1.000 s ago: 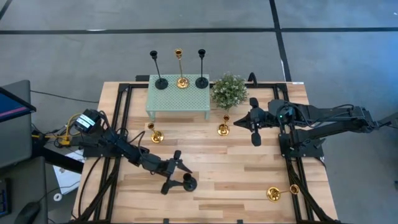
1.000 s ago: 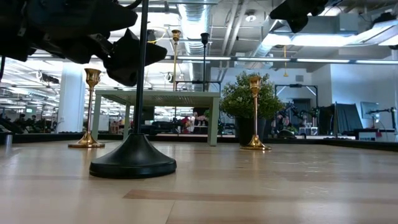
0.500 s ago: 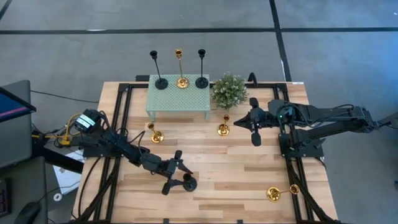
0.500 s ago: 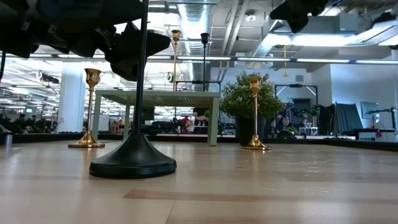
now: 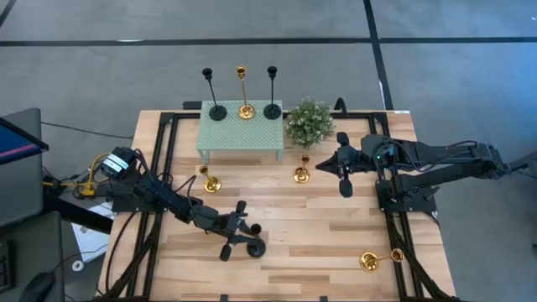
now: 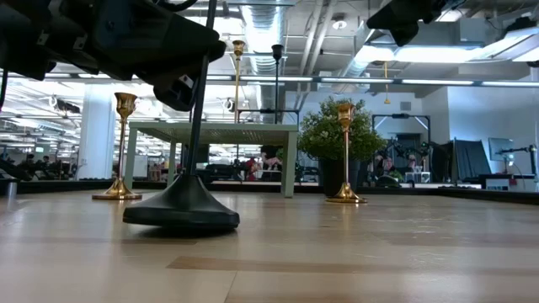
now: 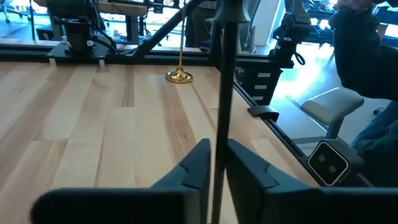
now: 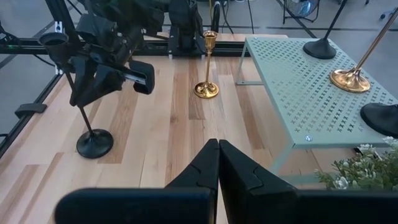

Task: Pick & Place candle stick holders
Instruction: Put the black candle holder on the shelf

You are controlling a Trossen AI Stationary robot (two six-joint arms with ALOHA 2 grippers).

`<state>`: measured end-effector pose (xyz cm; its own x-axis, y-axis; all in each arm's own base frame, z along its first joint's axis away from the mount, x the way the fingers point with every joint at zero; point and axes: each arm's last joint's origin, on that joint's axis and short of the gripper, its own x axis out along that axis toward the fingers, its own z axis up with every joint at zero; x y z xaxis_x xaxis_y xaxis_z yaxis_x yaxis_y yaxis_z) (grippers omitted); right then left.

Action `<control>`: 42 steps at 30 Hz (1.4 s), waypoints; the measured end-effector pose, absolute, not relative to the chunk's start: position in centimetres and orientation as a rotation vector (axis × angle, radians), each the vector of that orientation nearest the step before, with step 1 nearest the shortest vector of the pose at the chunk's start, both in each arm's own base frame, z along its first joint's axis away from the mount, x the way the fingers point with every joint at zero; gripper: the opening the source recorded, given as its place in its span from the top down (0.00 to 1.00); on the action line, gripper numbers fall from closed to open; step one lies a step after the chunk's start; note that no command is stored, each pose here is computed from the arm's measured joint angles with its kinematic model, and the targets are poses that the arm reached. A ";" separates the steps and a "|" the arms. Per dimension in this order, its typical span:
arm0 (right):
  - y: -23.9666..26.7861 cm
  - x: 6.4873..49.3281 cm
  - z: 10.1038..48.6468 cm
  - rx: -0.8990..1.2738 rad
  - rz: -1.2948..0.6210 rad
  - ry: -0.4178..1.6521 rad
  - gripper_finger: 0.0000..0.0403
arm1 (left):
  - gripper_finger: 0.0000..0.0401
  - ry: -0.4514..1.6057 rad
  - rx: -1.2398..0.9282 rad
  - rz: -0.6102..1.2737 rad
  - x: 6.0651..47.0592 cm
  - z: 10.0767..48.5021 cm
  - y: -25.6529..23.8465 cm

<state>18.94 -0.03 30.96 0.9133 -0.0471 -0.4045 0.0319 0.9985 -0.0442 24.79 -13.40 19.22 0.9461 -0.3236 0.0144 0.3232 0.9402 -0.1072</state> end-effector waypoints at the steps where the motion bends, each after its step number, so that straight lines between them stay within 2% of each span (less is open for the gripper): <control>1: 0.0 18.9 30.9 -0.037 -0.041 0.419 1.00 | 0.92 0.001 -0.097 -0.330 24.8 19.2 -13.4; 4: 0.0 18.9 30.9 -0.037 -0.041 0.420 1.00 | 0.97 -0.001 -0.069 -0.329 24.8 19.2 -13.4; 14: 0.0 18.9 30.9 -0.037 -0.041 0.419 1.00 | 0.97 -0.002 -0.067 -0.319 24.9 19.2 -13.2; 18: 0.0 18.9 30.9 -0.037 -0.041 0.419 1.00 | 0.97 -0.017 -0.087 -0.260 24.7 19.8 -13.0; 23: 0.0 18.9 30.9 -0.037 -0.041 0.419 1.00 | 0.97 -0.027 -0.135 -0.208 23.8 21.6 -12.3; 33: 0.0 18.8 30.7 -0.038 -0.040 0.445 1.00 | 0.97 0.005 -0.098 -0.161 20.4 25.3 -10.3; 42: 0.0 18.9 30.8 -0.038 -0.041 0.442 1.00 | 0.97 -0.118 0.012 0.016 18.9 29.7 -8.0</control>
